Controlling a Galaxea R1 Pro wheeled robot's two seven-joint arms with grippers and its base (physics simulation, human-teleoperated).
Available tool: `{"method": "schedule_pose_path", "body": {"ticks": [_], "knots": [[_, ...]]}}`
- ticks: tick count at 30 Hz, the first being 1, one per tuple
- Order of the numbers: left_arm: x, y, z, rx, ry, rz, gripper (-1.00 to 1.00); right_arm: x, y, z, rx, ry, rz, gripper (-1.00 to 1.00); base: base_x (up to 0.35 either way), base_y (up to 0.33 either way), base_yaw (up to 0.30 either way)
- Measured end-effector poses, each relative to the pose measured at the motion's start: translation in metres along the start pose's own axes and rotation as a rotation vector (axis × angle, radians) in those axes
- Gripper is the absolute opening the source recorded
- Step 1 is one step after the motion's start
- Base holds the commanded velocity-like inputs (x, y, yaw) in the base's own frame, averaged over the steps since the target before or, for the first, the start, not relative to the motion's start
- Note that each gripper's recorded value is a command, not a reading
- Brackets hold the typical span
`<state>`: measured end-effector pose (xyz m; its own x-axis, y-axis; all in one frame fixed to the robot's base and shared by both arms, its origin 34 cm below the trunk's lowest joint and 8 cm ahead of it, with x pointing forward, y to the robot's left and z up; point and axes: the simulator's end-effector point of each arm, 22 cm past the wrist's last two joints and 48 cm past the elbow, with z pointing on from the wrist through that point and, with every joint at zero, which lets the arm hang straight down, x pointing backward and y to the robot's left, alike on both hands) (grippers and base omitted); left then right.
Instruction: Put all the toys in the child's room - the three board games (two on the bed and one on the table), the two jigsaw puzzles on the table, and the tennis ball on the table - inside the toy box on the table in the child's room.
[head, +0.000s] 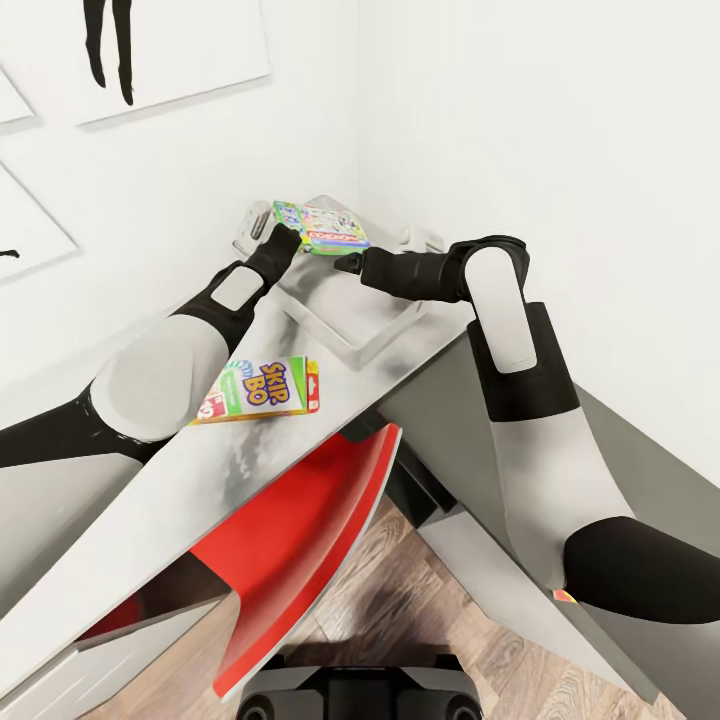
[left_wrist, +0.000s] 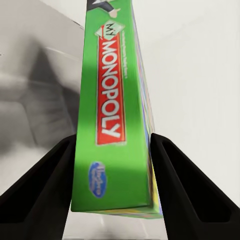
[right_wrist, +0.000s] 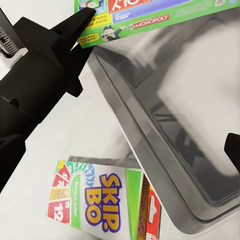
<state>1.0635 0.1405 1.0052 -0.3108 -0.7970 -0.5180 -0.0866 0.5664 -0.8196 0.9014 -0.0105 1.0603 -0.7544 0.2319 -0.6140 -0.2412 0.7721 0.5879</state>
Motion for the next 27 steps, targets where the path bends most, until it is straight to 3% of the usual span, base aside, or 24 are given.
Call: {"method": "schedule_pose_path", "body": {"ticks": [27], "knots": [[0.0031,-0.0002,0.0005,-0.006,0.015,-0.003,-1.0,0.0,0.0,0.0,0.0,0.0,0.0,1.0,0.0,0.0,0.0]]}}
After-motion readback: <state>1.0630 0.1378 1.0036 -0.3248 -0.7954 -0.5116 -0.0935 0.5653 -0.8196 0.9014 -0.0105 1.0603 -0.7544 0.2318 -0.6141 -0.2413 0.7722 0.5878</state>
